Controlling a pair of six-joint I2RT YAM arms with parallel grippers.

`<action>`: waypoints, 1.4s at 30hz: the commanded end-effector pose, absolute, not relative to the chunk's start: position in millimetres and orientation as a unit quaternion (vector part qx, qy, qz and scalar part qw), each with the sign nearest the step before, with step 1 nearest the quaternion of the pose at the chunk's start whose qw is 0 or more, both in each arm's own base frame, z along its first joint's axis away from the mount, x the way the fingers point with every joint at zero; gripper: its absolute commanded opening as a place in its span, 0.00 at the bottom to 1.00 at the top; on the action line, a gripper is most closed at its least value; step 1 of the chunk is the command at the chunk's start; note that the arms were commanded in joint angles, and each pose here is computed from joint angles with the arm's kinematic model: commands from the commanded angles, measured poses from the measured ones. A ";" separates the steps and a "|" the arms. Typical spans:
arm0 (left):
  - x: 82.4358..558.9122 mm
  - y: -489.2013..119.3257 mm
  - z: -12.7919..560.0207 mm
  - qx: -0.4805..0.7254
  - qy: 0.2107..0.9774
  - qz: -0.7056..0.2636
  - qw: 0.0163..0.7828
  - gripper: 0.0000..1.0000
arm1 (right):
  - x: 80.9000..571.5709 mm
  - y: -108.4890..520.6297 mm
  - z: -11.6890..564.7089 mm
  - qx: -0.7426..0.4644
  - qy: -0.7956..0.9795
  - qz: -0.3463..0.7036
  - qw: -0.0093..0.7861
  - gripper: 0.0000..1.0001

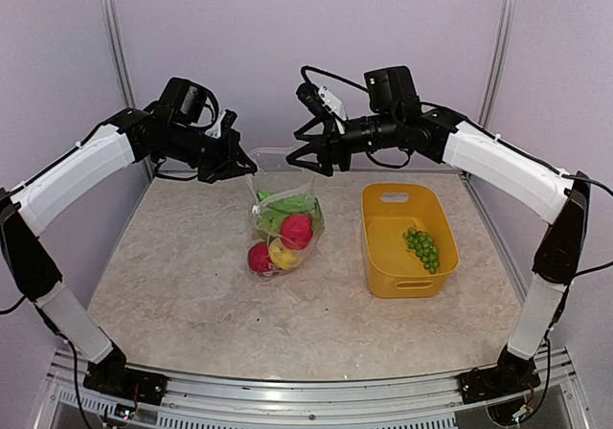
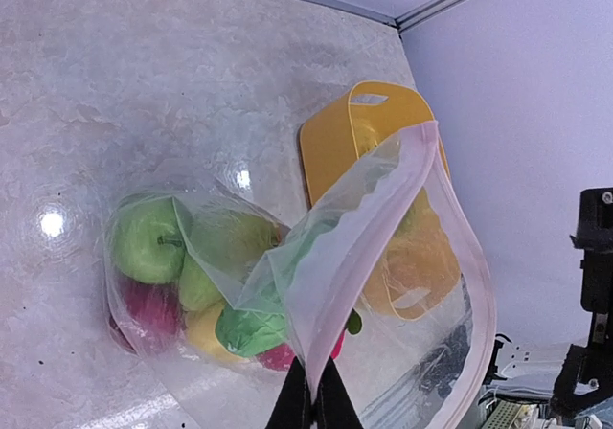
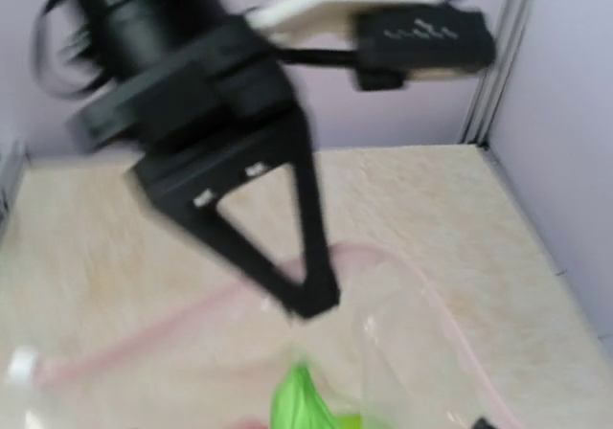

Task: Place the food in the zip-top bag and seal the zipper
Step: Place the fake vegetable in the zipper food storage bag, then adjust the zipper food storage bag at the center of the board.

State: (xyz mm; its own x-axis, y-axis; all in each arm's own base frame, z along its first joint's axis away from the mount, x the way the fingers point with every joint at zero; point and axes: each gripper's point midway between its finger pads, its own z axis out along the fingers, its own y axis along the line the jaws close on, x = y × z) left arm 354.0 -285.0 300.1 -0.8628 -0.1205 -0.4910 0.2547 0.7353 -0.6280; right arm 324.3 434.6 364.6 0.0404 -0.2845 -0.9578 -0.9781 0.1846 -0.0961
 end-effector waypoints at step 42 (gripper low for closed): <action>367.3 -276.4 339.2 0.147 0.883 -0.303 0.326 0.00 | 251.0 463.2 323.0 -0.762 0.468 0.130 0.428 0.33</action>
